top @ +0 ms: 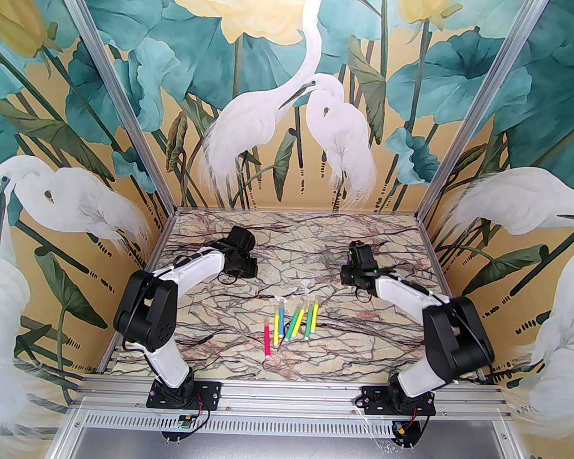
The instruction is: Open the pen caps
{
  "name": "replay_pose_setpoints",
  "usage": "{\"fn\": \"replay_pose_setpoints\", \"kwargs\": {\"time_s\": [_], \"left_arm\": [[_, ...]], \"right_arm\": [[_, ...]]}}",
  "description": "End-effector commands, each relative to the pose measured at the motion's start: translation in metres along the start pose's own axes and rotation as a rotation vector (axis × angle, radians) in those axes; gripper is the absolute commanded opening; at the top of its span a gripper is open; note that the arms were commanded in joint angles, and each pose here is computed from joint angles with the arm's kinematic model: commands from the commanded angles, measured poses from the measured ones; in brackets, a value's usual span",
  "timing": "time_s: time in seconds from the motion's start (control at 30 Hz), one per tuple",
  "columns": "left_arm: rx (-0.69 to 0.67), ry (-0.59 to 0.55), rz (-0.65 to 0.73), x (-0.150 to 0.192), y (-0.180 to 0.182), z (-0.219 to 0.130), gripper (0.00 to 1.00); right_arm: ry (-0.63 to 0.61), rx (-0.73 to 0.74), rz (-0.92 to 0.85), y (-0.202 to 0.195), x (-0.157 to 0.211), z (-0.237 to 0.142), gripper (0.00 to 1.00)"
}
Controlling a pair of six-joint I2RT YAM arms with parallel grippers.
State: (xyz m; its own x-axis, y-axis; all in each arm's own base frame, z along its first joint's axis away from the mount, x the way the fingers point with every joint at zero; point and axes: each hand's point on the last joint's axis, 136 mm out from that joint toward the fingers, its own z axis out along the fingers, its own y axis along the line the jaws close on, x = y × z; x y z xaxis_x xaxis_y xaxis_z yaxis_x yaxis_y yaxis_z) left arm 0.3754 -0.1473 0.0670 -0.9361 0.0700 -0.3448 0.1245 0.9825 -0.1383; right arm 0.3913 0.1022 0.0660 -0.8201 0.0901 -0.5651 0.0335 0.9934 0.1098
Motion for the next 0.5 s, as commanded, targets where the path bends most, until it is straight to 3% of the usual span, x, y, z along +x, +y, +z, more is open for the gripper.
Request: {"fn": "replay_pose_setpoints", "kwargs": {"time_s": [0.0, 0.47], "left_arm": [[-0.072, 0.010, 0.028, -0.003, 0.011, 0.003, 0.00], [-0.175, 0.033, 0.052, -0.012, 0.027, 0.025, 0.02]], "right_arm": [[0.027, 0.068, 0.039, -0.016, -0.008, 0.006, 0.00], [0.103, 0.089, 0.099, -0.033, -0.017, 0.044, 0.03]]}}
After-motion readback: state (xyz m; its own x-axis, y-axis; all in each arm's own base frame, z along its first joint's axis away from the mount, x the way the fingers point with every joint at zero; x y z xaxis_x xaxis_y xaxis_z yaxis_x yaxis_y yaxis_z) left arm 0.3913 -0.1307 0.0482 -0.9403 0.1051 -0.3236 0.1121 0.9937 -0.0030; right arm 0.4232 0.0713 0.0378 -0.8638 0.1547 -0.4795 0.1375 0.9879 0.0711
